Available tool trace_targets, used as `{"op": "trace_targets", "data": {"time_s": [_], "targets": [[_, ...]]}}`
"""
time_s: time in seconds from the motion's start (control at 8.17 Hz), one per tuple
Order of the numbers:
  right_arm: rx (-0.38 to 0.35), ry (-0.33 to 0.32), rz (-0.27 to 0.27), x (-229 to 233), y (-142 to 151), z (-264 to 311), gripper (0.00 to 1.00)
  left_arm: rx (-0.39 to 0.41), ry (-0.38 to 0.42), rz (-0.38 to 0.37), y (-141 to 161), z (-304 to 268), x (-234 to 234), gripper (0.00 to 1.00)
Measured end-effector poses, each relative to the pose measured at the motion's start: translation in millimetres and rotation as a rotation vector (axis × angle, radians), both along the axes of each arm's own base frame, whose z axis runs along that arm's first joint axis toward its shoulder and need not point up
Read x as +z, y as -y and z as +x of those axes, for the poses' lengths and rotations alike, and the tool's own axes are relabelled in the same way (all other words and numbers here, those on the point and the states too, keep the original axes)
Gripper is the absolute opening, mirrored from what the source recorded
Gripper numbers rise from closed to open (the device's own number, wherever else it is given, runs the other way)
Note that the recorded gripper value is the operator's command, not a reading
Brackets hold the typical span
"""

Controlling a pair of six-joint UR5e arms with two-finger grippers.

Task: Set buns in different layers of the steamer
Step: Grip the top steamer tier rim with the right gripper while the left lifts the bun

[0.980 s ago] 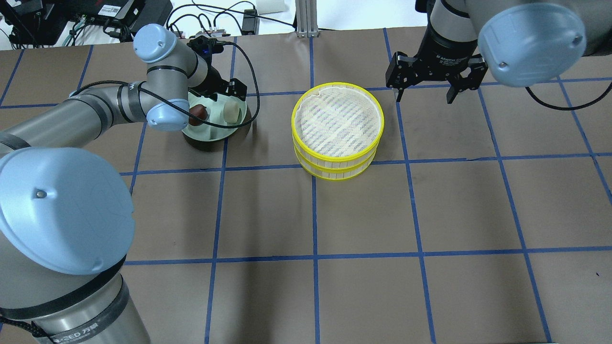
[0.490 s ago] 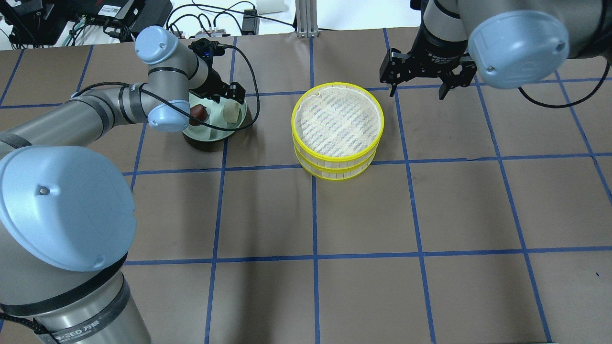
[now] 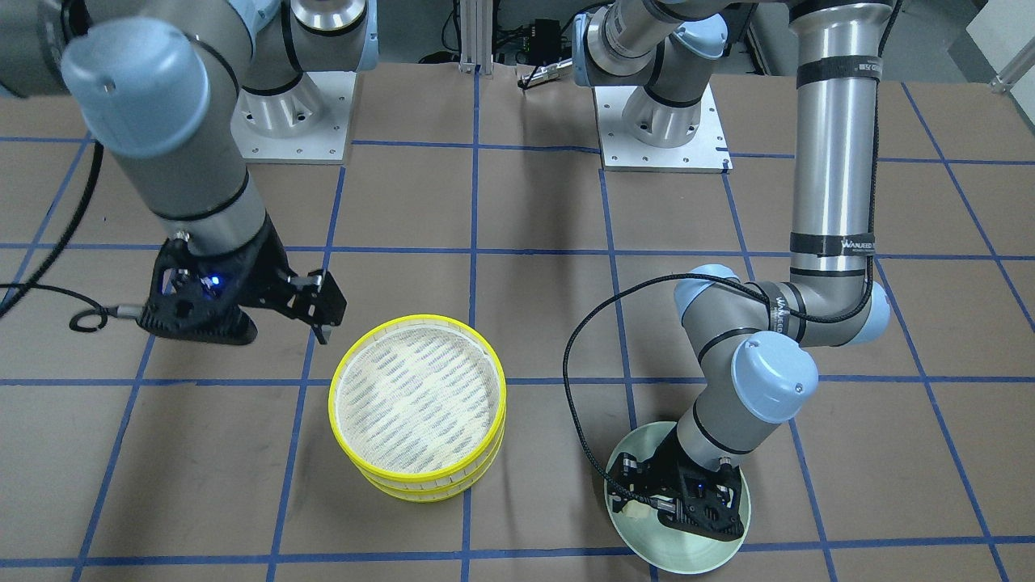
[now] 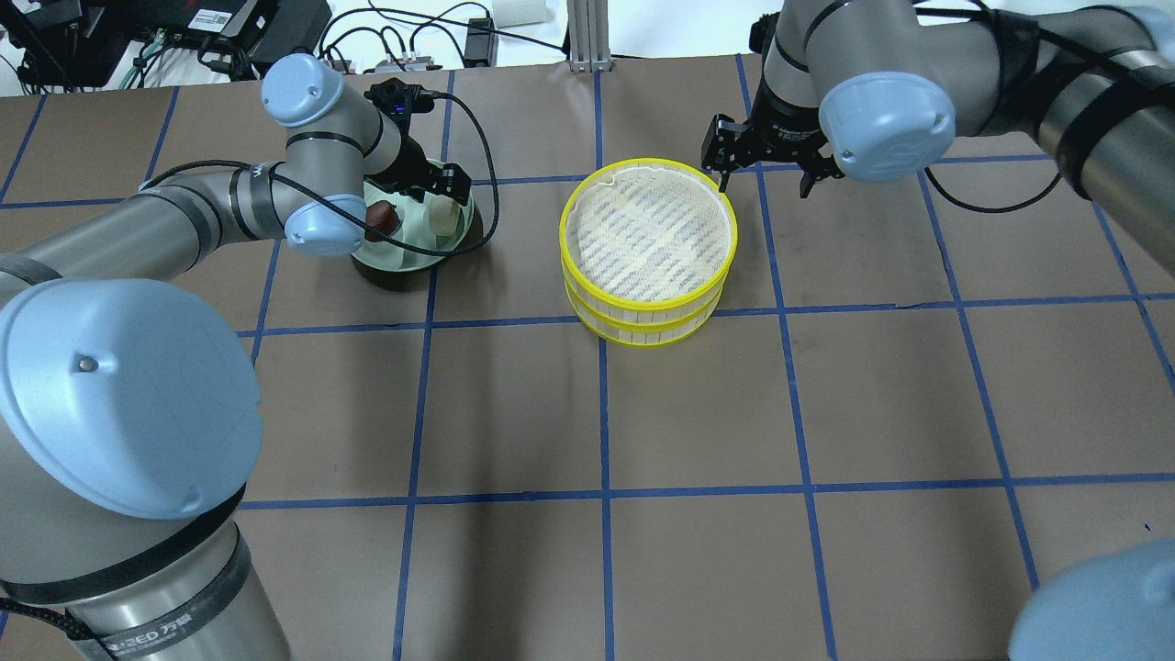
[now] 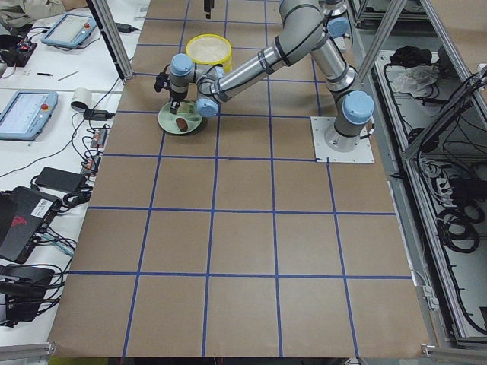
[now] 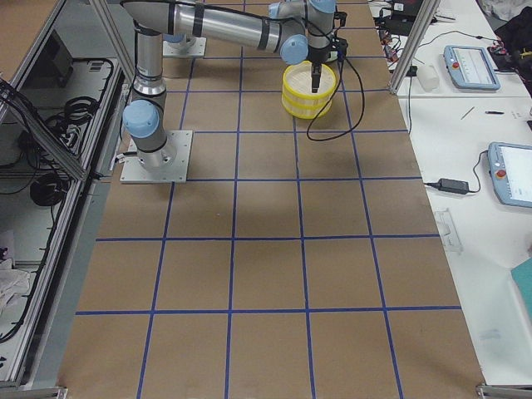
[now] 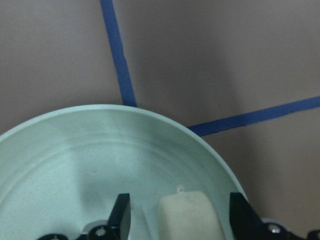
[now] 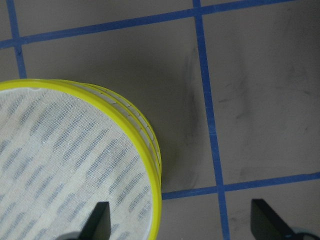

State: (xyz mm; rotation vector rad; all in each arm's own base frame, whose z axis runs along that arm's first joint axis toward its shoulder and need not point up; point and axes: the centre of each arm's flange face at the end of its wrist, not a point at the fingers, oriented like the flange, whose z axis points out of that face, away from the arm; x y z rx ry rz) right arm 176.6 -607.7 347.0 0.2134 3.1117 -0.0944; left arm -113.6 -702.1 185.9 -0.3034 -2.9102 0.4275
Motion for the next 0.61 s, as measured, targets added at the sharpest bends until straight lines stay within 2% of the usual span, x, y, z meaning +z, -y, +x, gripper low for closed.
{"op": "trace_targets", "data": {"time_s": [0.12, 0.24, 0.49, 0.61], "targets": [[-0.011, 0.018, 0.009, -16.5, 6.3, 3.3, 0.90, -0.002, 0.001, 0.005, -0.3, 0.1, -0.6, 0.02], [-0.022, 0.052, 0.008, -28.9, 11.9, 7.4, 0.90, -0.005, 0.002, 0.007, -0.4, 0.1, 0.2, 0.00], [-0.038, 0.091, 0.021, -45.8, 16.2, 11.9, 0.58, -0.009, 0.006, 0.016, -1.5, 0.4, 4.7, 0.00], [-0.041, 0.094, 0.037, -55.4, 15.3, 12.3, 0.48, -0.006, 0.020, 0.020, -2.3, 1.8, 9.4, 0.00]]}}
